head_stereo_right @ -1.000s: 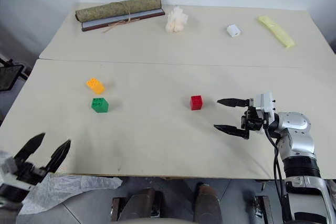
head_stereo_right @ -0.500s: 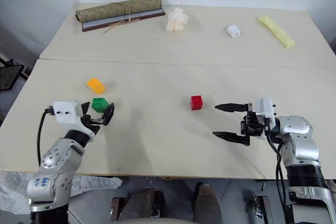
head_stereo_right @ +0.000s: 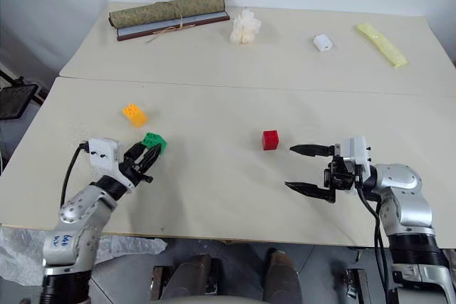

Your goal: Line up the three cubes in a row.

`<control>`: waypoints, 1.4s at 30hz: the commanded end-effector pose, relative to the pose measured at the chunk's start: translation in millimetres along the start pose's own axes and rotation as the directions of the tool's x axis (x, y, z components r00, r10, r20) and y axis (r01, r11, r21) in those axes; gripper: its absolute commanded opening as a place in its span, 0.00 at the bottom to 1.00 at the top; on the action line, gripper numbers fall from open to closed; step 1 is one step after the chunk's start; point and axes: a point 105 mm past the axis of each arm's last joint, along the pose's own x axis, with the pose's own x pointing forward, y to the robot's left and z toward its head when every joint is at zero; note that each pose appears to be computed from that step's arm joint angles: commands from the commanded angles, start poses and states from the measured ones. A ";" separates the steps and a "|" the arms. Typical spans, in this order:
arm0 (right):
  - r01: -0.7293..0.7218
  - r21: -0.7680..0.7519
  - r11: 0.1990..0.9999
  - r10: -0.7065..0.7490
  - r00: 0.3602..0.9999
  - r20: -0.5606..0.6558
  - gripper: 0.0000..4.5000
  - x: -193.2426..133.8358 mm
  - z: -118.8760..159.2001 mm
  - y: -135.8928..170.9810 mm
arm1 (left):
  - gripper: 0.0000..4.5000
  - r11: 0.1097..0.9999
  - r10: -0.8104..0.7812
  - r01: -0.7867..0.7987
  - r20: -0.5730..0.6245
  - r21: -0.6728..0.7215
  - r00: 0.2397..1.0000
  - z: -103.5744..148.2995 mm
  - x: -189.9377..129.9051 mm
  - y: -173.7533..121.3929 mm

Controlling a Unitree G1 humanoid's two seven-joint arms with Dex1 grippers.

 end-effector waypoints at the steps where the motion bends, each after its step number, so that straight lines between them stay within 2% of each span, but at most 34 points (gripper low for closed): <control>1: 0.076 -0.042 0.996 -0.076 0.997 0.016 1.00 -20.2 17.2 -1.6 | 0.33 0.903 -0.405 0.391 0.046 0.176 0.913 48.9 -6.1 -10.2; 3: 0.109 -0.042 0.993 -0.109 0.994 0.003 1.00 -28.3 15.9 0.8 | 0.33 0.800 -0.572 0.549 0.033 0.243 0.819 68.2 2.8 -19.3; 5: 0.166 -0.050 0.985 -0.166 0.986 -0.003 1.00 -38.0 14.4 2.7 | 0.33 0.669 -0.693 0.666 -0.047 0.330 0.719 74.9 29.3 -32.5; 9: 0.246 -0.063 0.967 -0.247 0.969 -0.008 1.00 -49.5 13.9 7.2 | 0.33 0.431 -0.794 0.785 -0.226 0.445 0.564 66.2 74.2 -58.0; 11: 0.267 -0.066 0.961 -0.269 0.963 -0.008 1.00 -52.2 15.1 10.9 | 0.33 0.391 -0.807 0.814 -0.265 0.429 0.527 60.1 94.1 -67.3; 14: 0.289 -0.074 0.954 -0.290 0.957 -0.004 1.00 -53.7 17.7 14.7 | 0.33 0.345 -0.820 0.841 -0.302 0.417 0.486 50.9 106.7 -72.8; 18: 0.356 -0.081 0.931 -0.356 0.934 0.014 1.00 -58.8 19.4 25.7 | 0.33 0.392 -0.806 0.846 -0.309 0.361 0.505 35.0 132.9 -89.4; 28: 0.367 -0.059 0.928 -0.366 0.930 0.024 1.00 -51.1 15.4 33.5 | 0.33 0.436 -0.779 0.842 -0.336 0.317 0.530 25.5 138.6 -85.1; 30: 0.356 -0.053 0.933 -0.355 0.934 0.026 1.00 -49.3 14.3 32.2 | 0.49 0.463 -0.778 0.832 -0.310 0.305 0.547 28.7 139.1 -81.4; 37: 0.270 -0.040 0.962 -0.268 0.962 0.053 1.00 -31.7 13.9 24.5 | 0.95 0.494 -0.785 0.792 -0.208 0.359 0.584 46.5 130.2 -63.8; 40: 0.195 -0.020 0.981 -0.193 0.978 0.077 1.00 -15.5 16.4 23.2 | 0.95 0.503 -0.788 0.759 -0.140 0.414 0.599 56.5 111.7 -45.2; 42: 0.166 0.000 0.986 -0.165 0.982 0.096 1.00 -0.8 19.1 17.4 | 0.95 0.546 -0.776 0.717 -0.061 0.434 0.628 61.2 88.3 -31.0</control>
